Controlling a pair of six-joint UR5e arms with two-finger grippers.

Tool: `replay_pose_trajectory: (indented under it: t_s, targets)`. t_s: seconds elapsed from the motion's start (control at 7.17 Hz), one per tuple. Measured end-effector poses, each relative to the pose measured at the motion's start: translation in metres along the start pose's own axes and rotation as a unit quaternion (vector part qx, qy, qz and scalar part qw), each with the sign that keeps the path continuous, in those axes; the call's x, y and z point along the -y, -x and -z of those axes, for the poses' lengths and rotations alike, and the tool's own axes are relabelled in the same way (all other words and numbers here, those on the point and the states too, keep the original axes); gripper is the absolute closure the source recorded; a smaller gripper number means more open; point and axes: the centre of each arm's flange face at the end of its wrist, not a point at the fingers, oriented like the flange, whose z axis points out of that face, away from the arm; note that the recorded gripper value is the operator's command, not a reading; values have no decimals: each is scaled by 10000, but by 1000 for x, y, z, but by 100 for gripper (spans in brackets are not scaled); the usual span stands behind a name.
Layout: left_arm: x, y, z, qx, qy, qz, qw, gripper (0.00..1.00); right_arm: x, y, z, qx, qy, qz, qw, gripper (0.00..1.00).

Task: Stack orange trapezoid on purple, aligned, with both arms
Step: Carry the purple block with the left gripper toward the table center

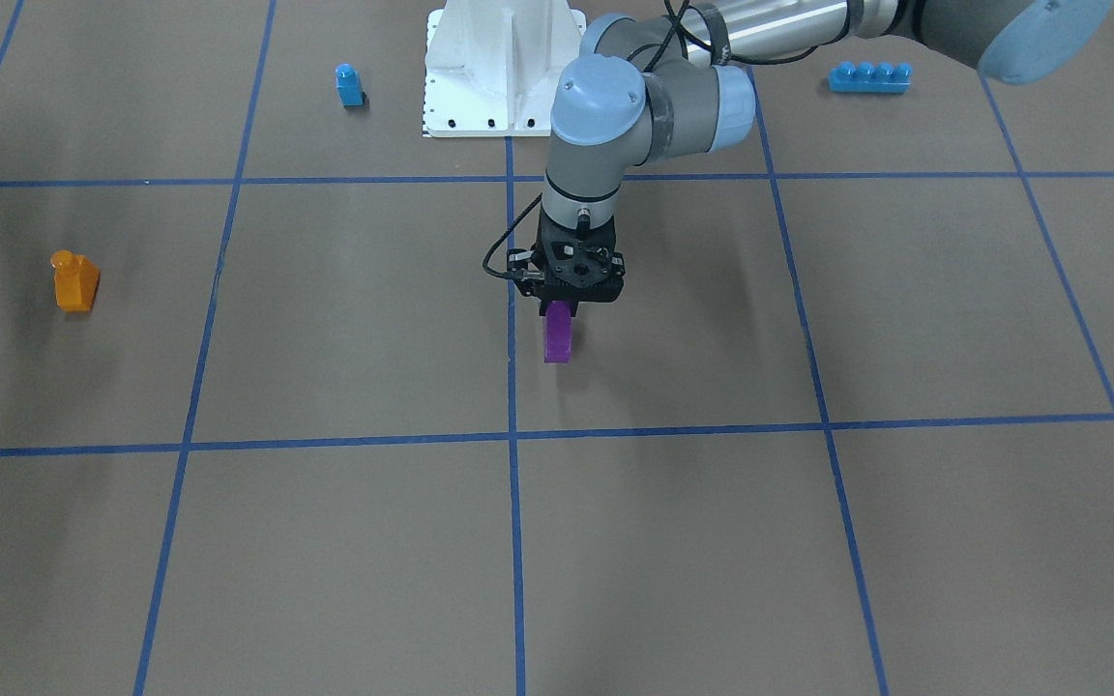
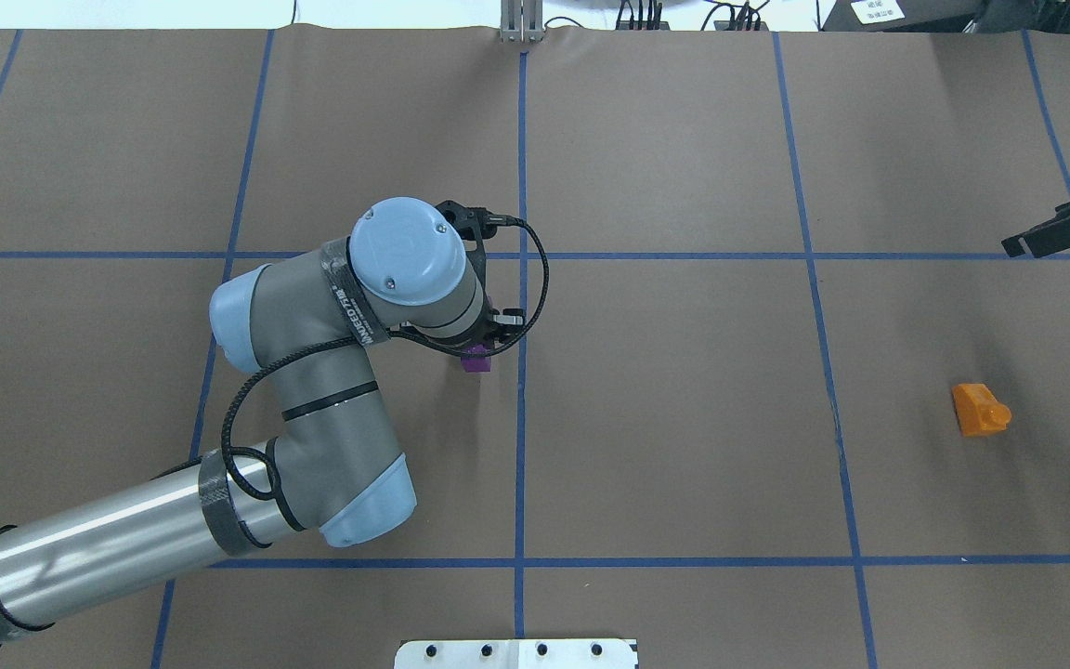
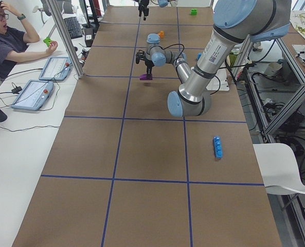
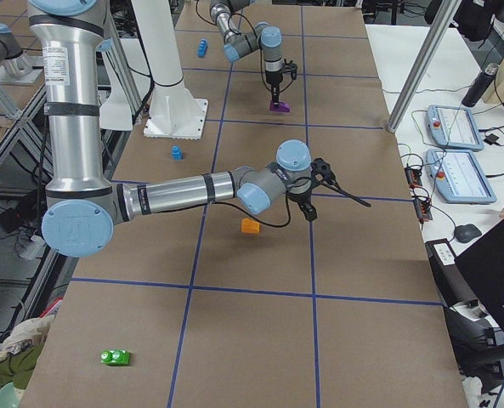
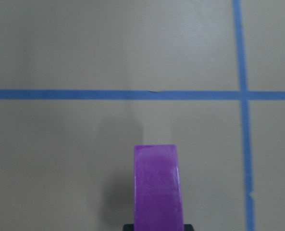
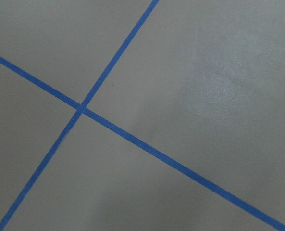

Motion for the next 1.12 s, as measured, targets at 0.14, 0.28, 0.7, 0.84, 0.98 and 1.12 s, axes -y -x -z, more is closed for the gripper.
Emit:
replay_pose_trajectory:
  t_s: [0.14, 0.28, 0.7, 0.84, 0.98, 1.12]
  targets:
    - [-8, -11, -7, 39, 32, -30, 10000, 100, 0, 0, 0, 1, 0, -1, 10000, 0]
    - [-11, -25, -16, 106, 34, -41, 9999, 100, 0, 0, 0, 1, -2, -2, 10000, 0]
    - [-13, -49, -28, 200, 10, -49, 9998, 100, 0, 1, 0, 2, -5, -2, 10000, 0]
    - [-13, -50, -29, 208, 9, -49, 9998, 100, 0, 1, 0, 2, -5, -2, 10000, 0]
    - [-14, -51, -30, 213, 14, -53, 9998, 100, 0, 1, 0, 2, -5, -3, 10000, 0]
    - [-15, -51, -31, 213, 20, -58, 9998, 100, 0, 1, 1, 1, -6, -4, 10000, 0]
